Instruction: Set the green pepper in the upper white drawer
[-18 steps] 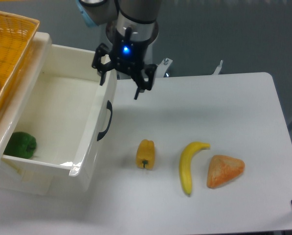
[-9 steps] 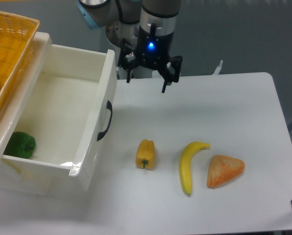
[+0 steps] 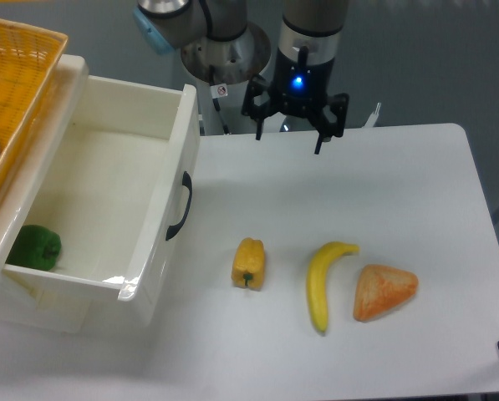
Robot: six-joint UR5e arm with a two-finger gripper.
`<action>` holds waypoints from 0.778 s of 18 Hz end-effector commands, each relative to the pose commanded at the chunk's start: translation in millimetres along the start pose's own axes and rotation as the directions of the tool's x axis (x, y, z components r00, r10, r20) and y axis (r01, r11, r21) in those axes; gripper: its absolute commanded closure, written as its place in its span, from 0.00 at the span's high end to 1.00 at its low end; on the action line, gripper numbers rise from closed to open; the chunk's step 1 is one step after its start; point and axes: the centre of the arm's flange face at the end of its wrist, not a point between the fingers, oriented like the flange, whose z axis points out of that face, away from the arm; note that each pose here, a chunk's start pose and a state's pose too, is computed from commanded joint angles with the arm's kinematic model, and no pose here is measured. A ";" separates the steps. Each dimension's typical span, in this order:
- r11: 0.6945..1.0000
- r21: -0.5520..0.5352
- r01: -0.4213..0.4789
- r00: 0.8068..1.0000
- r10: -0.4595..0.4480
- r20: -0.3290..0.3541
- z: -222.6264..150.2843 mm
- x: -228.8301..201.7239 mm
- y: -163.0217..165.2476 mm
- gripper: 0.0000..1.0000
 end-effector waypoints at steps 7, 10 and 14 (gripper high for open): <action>0.996 -0.082 -0.025 1.000 0.024 -0.015 35.3 -26.9 4.9 1.00; 0.995 -0.096 -0.025 0.999 0.022 -0.026 46.5 -35.0 1.5 1.00; 0.994 -0.105 -0.023 0.999 0.019 -0.042 56.6 -38.7 0.0 1.00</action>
